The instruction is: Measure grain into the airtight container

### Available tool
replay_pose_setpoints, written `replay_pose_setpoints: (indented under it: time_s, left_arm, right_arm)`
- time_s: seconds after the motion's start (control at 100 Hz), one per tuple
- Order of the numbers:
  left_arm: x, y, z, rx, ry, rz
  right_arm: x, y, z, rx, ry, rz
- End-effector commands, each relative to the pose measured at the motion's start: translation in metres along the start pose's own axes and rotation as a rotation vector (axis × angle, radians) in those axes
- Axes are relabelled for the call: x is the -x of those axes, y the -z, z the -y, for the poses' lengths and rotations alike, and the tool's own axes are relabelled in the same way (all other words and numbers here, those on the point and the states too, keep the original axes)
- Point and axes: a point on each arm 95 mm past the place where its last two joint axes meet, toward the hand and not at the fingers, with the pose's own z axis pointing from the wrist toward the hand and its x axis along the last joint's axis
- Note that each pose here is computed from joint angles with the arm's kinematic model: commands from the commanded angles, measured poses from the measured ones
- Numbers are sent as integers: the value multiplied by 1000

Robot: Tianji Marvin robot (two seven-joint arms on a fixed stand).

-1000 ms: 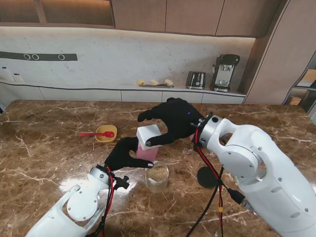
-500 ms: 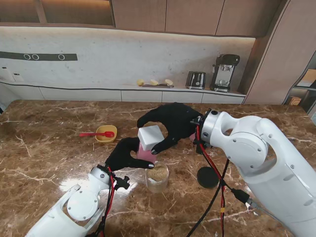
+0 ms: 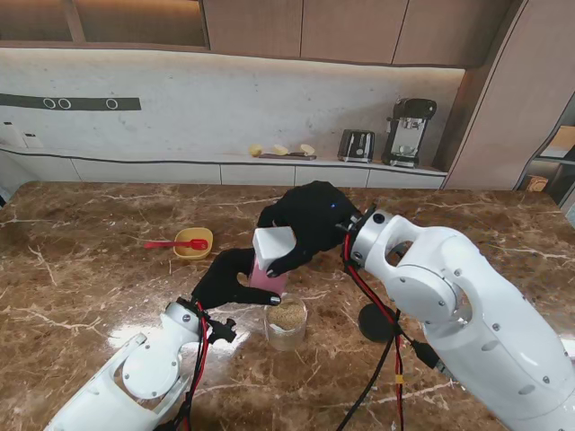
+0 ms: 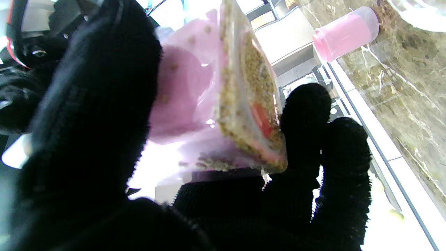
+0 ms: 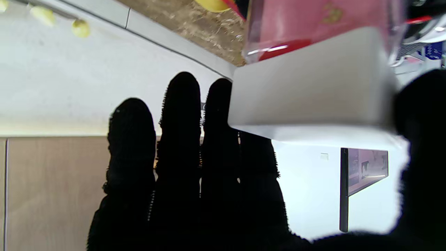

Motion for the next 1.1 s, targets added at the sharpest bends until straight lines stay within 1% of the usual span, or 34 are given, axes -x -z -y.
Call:
replay_pose_setpoints:
  time_s: [0.0, 0.09, 0.17, 0.32, 0.39, 0.55, 0.69, 0.74, 0.87, 0.94, 1.01, 1.09]
  left_arm:
    - [0, 1, -4, 6, 6, 1]
    - [0, 1, -4, 7, 7, 0]
    - [1, 1, -5, 6, 8, 0]
    - [1, 1, -6, 5, 8, 2]
    - [1, 2, -6, 5, 9, 2]
    - [1, 2, -6, 4, 9, 3]
    - [1, 3, -6, 2, 9, 6]
    - [1, 3, -7, 1, 10, 7]
    - [1, 4, -7, 1, 11, 7]
    - [1, 4, -7, 0, 11, 7]
    - [0, 4, -6, 0, 9, 6]
    - [0, 4, -6, 1, 8, 5]
  right_arm:
    - [-5, 0, 8, -14, -18, -4]
    - [-7, -1, 10, -8, -8, -5]
    - [-10, -2, 11, 9, -8, 11]
    - [-17, -3, 11, 79, 43, 95]
    - [-20, -2, 9, 80, 55, 120]
    - [-22, 6, 3, 75, 49, 121]
    - [-16, 17, -8, 35, 29, 103]
    - [-12, 21, -14, 14, -6, 63]
    - [0, 30, -31, -78, -103, -26]
    - [6, 34, -37, -135, -119, -54]
    - [12, 35, -38, -185, -128, -80]
    - [17, 33, -36, -217, -136, -100]
